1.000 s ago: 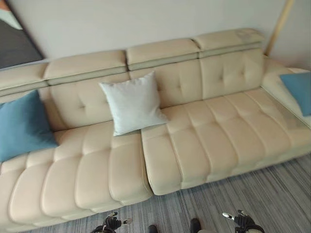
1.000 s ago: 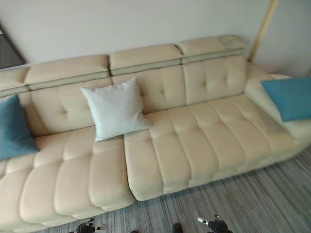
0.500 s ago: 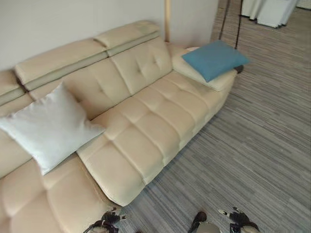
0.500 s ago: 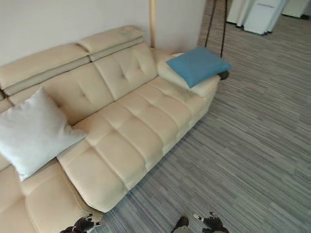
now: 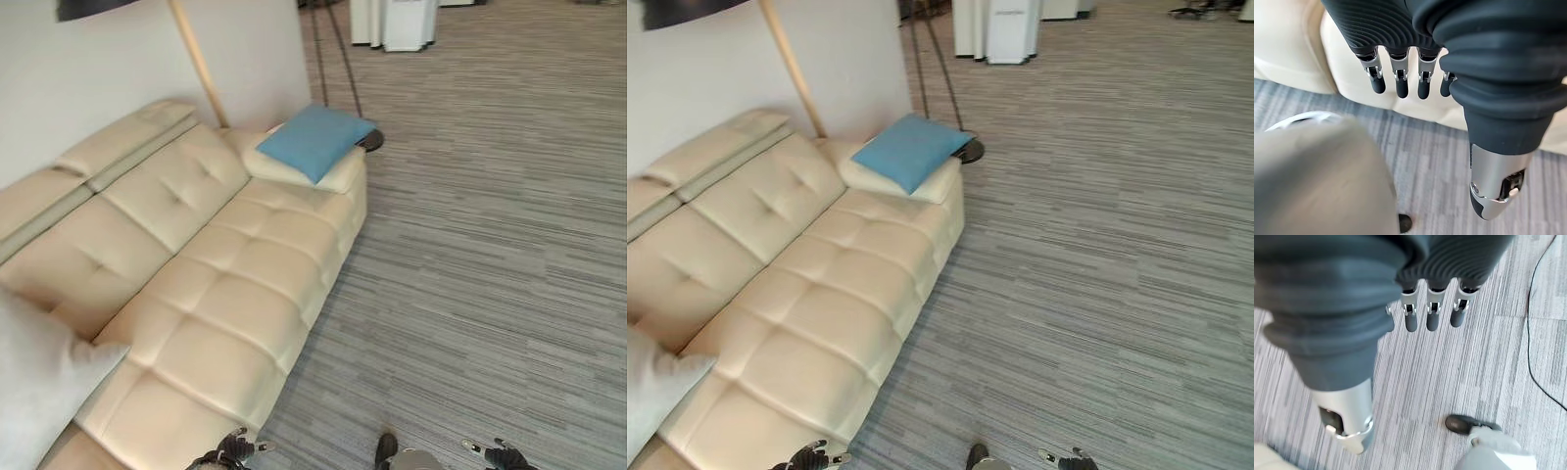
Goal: Pick up all the scattered cushions and arrange them neatly on the sofa.
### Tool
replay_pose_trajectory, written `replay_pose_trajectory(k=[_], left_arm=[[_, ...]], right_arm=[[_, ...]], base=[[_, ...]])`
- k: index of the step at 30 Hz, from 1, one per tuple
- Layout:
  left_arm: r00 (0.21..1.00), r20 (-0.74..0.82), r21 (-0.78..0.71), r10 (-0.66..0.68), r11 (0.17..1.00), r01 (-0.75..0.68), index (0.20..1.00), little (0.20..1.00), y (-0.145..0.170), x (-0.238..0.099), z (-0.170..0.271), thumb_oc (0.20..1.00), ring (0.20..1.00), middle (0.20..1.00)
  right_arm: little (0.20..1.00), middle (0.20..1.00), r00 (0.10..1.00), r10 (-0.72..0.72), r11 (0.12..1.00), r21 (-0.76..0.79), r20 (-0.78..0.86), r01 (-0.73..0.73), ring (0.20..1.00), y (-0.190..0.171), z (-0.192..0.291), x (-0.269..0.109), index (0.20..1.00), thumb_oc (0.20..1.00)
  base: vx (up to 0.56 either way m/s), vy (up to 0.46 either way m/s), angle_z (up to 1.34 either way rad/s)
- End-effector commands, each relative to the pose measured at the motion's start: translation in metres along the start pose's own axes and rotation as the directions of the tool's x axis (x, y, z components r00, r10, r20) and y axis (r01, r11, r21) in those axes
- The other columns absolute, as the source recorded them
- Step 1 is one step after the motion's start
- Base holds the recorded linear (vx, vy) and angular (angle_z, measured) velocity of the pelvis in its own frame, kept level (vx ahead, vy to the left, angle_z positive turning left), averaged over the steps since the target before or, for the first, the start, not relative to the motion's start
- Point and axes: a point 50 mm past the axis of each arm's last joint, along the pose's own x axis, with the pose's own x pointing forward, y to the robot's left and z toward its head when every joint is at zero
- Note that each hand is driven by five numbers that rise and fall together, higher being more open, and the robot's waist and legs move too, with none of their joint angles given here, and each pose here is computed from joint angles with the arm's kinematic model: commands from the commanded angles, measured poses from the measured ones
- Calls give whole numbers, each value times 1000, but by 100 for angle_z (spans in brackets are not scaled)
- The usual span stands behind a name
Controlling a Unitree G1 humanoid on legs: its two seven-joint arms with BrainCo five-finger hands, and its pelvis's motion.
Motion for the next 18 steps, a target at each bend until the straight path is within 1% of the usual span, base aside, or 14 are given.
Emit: replay_pose_trajectory(k=[1,4,6,7,10,12,15,18], left_arm=[[998,53,3,25,1000,-25,1000,1000,9,2,17,1000,1000,1000],[999,37,-1,30,1000,-30,1000,1000,10,2,12,1000,1000,1000],[999,16,-22,52,998,-51,1000,1000,15,1,6,1000,1000,1000],[998,-11,-38,58,998,-59,1000,1000,17,0,-2,1000,1000,1000],[998,-43,-25,53,998,-54,1000,1000,17,-2,-12,1000,1000,1000],[997,-44,-3,57,998,-58,1000,1000,21,-2,-12,1000,1000,1000],[997,-26,-8,74,997,-74,1000,1000,27,-1,-5,1000,1000,1000],[997,-3,-7,80,997,-80,1000,1000,29,0,2,1000,1000,1000]], right_arm=[[1000,1000,998,-1,1000,1,68,1,1000,-3,24,3,1000,1000],[1000,1000,996,0,1000,-13,93,1,1000,-3,31,4,1000,1000],[1000,1000,992,6,999,-34,129,-2,1000,0,42,4,1000,1000],[1000,1000,993,16,999,-53,121,-10,1000,0,40,4,1000,1000],[1000,1000,996,31,997,-77,85,-24,1000,3,30,3,1000,1000],[1000,1000,996,57,996,-71,62,-53,1000,10,23,3,1000,1000],[1000,1000,996,82,995,-59,43,-80,1000,16,18,2,1000,1000],[1000,1000,997,70,996,-51,41,-68,1000,14,17,2,1000,1000]], base=[[192,35,-91],[259,40,-89],[487,94,-131],[572,170,-94],[410,196,-100],[399,180,-4],[240,132,33],[238,142,15]])
